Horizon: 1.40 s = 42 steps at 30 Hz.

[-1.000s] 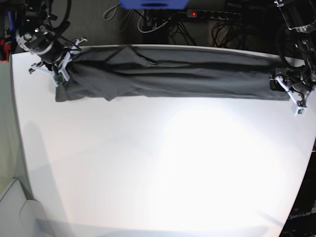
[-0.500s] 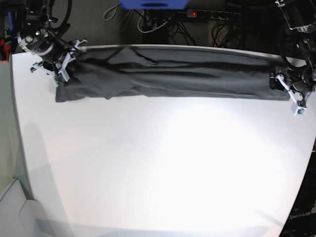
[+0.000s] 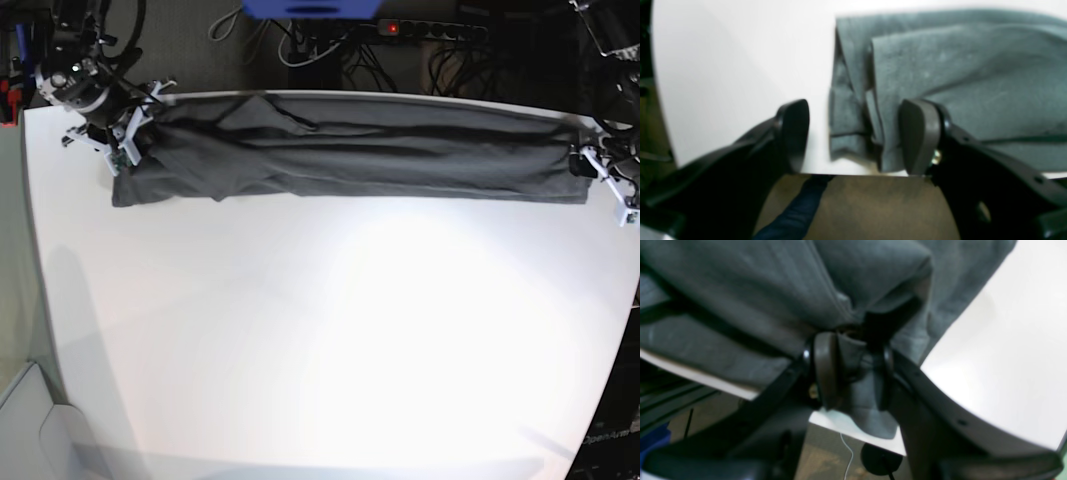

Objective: Layout the t-shirt on the table in an organized manner, then fold the t-shirt properly
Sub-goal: 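Drag the held strip end with the right gripper to straighten it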

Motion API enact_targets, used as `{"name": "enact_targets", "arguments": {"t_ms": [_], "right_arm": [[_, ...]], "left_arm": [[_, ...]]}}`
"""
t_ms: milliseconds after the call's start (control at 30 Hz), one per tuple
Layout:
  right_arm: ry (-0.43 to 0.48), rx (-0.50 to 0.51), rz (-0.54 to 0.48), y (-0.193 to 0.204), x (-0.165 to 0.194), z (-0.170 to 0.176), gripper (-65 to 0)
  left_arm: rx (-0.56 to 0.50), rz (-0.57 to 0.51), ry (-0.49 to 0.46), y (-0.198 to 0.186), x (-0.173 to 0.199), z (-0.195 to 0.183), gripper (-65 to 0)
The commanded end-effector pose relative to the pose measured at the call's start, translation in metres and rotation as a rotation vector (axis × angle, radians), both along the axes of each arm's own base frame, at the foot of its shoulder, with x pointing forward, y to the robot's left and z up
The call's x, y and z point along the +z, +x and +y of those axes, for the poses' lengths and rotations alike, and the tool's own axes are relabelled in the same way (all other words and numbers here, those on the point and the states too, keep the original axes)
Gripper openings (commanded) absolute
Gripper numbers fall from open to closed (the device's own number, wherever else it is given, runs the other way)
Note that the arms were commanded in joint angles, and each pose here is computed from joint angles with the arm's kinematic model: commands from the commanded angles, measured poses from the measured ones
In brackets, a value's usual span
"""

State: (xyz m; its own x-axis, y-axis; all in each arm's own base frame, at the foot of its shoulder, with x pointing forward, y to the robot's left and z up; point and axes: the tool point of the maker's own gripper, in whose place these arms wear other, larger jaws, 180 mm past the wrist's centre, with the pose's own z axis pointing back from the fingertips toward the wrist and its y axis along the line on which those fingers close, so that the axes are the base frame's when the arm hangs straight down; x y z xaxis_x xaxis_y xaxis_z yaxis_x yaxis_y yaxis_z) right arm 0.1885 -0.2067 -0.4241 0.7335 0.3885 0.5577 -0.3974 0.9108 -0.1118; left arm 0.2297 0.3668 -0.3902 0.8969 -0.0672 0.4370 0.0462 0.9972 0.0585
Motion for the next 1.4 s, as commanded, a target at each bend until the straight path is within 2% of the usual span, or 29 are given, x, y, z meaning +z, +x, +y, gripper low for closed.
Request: {"name": "enact_targets", "arguments": {"t_ms": [0,133,433,1000,1200,1233,1300,1367], "right_arm": [[-0.005,0.005,-0.009,0.002,0.003,-0.001,-45.2],[0.003,0.036,-0.004,0.002,0.001,0.009,-45.2],[0.003,0.036,-0.005,0.003,0.002,0.009,-45.2],[0.013,0.024,-0.005,0.012,-0.003,0.007,-45.2],[-0.003,0.031,-0.008,0.014,-0.001,0.001,-45.2],[-0.004,0.032,-0.008,0.014,-0.001,0.001,-45.2],[-0.006,0.032,-0.017,0.018,0.001,0.000,-45.2],[-0.003,0.029,-0.013,0.018,-0.001,0.000,-45.2]], "left_arm": [[-0.005,-0.038,0.033,0.010,0.015,0.009,-23.1],[0.007,0.000,0.086,0.005,0.008,0.017,-23.1],[-0.027,0.027,0.034,0.007,-0.025,0.000,-23.1],[-0.021,0.025,0.013,0.007,-0.031,-0.005,-23.0],[0.007,0.060,-0.038,0.001,-0.049,-0.012,-24.0],[0.015,0.074,-0.049,-0.002,-0.053,-0.012,-26.0],[0.028,0.094,-0.068,-0.006,-0.061,-0.012,-34.4],[0.036,0.102,-0.080,-0.006,-0.065,-0.013,-49.8]]}}
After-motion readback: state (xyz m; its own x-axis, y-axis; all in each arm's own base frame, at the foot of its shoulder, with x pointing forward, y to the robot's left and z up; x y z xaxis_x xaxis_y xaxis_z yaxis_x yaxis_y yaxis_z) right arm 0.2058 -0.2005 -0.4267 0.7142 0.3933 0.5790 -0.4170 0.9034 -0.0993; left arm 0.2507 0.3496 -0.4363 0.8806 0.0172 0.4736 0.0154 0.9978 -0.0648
